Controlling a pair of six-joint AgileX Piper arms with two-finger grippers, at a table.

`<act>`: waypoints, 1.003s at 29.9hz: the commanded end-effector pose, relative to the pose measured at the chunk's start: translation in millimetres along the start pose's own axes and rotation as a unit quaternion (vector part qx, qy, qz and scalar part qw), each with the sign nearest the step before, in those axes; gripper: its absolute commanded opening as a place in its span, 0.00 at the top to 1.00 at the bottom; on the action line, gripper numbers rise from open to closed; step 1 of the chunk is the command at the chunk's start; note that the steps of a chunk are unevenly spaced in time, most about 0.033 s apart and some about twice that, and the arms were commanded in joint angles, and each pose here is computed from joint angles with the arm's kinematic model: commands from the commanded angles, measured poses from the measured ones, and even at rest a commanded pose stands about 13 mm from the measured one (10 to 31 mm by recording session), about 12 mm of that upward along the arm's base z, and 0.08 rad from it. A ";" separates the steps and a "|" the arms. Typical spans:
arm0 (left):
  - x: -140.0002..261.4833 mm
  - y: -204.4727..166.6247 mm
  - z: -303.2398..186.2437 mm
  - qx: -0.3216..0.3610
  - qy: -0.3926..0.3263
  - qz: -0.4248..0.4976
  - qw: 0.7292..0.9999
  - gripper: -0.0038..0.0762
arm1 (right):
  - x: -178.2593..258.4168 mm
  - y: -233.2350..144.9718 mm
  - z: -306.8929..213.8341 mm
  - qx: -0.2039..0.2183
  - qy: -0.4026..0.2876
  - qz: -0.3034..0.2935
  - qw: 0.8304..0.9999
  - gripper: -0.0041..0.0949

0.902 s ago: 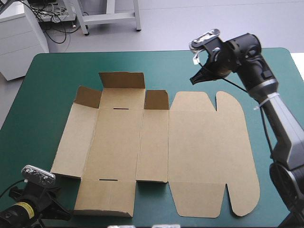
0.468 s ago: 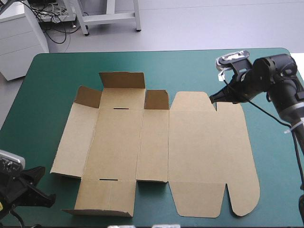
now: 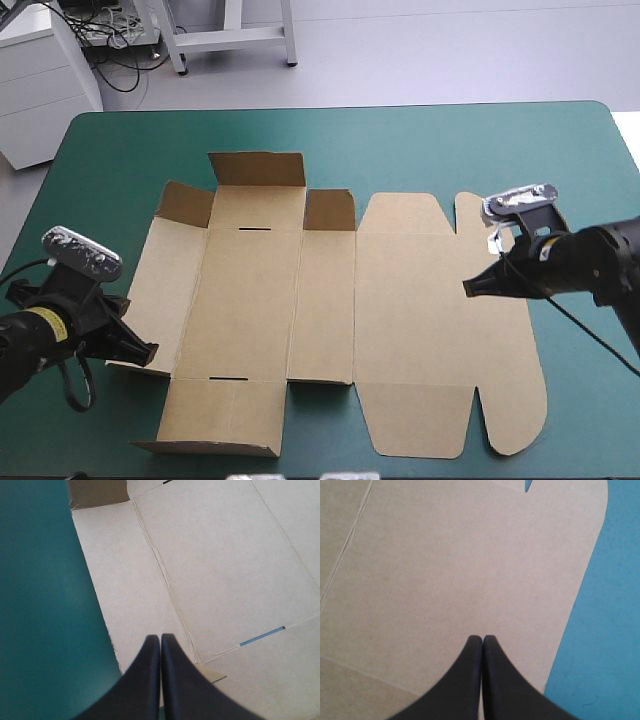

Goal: Fold the box

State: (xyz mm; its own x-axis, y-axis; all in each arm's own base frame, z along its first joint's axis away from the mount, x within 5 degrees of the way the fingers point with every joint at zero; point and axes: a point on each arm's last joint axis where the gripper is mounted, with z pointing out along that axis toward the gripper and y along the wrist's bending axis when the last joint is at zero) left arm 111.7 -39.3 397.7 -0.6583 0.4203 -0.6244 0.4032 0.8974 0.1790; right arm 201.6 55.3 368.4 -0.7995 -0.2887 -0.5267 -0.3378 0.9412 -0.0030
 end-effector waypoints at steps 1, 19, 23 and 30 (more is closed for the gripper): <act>-20.3 1.5 0.5 -0.004 -0.027 0.009 1.000 0.96 | 20.0 2.1 -25.1 0.006 -0.061 0.001 0.998 0.98; -52.5 -8.6 62.8 0.142 0.014 -0.016 0.990 0.96 | 87.5 9.6 -60.7 0.014 -0.121 -0.005 0.992 0.98; -52.4 13.7 64.5 0.164 -0.009 -0.066 0.984 0.96 | 91.2 9.3 -49.2 0.013 -0.110 -0.004 0.994 0.98; -32.4 60.8 59.6 0.126 0.003 -0.178 0.976 0.96 | 92.3 8.6 -39.9 0.016 -0.114 -0.006 0.993 0.98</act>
State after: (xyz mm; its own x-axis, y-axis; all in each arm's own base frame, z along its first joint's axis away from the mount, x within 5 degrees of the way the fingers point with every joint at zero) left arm 197.3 -19.9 369.0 -0.8064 0.1871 -0.5610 0.3584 0.9092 -0.2120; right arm 100.7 29.6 343.6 -0.7153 -0.2677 -0.6455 -0.3342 0.9423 -0.0204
